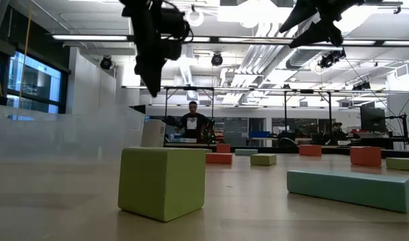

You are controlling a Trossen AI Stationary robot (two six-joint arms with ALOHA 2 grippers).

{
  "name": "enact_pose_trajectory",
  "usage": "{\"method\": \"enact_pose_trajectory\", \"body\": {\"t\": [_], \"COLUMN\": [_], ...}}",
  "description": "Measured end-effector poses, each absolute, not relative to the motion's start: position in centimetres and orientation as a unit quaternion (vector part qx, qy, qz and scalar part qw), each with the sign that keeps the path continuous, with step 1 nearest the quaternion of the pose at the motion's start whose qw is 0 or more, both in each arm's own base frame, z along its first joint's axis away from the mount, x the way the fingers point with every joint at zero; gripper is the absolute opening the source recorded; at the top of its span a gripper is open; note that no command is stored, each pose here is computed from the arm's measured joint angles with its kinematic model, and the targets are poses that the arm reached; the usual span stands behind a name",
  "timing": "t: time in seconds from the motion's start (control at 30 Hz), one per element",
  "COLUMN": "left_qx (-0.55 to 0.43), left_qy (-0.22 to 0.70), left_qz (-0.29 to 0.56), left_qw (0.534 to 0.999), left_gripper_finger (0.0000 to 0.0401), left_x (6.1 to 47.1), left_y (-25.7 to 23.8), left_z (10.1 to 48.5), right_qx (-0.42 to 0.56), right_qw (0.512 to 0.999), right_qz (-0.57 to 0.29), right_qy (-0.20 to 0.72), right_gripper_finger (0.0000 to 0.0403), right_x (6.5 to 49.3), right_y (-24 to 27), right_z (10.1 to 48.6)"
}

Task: Sort & place blocks by color
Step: Put the green block into the top transparent bin

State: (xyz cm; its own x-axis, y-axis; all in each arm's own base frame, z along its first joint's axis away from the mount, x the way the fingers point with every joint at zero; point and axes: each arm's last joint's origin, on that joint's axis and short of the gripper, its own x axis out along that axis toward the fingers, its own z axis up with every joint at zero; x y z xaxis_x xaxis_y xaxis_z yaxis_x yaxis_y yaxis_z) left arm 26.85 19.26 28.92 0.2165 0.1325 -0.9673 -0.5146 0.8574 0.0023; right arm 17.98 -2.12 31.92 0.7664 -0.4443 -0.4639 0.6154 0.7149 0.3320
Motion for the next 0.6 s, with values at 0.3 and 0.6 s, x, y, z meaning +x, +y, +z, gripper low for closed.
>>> {"method": "enact_pose_trajectory", "body": {"t": [0.3,0.6], "left_qx": [-0.16,-0.208], "left_qy": [0.547,0.457], "left_qz": [0.215,0.258], "left_qw": [0.793,0.826], "left_gripper_finger": [0.0127,0.0126], "left_x": [25.6,22.0], "left_y": [16.2,12.8], "left_z": [34.0,38.7], "right_qx": [0.128,0.092], "right_qw": [0.942,0.961], "right_qz": [-0.26,-0.21], "right_qy": [0.171,0.156], "right_gripper_finger": [0.0248,0.0248], "right_x": [18.4,18.7], "right_y": [-2.6,-5.5], "right_z": [32.7,33.3]}}
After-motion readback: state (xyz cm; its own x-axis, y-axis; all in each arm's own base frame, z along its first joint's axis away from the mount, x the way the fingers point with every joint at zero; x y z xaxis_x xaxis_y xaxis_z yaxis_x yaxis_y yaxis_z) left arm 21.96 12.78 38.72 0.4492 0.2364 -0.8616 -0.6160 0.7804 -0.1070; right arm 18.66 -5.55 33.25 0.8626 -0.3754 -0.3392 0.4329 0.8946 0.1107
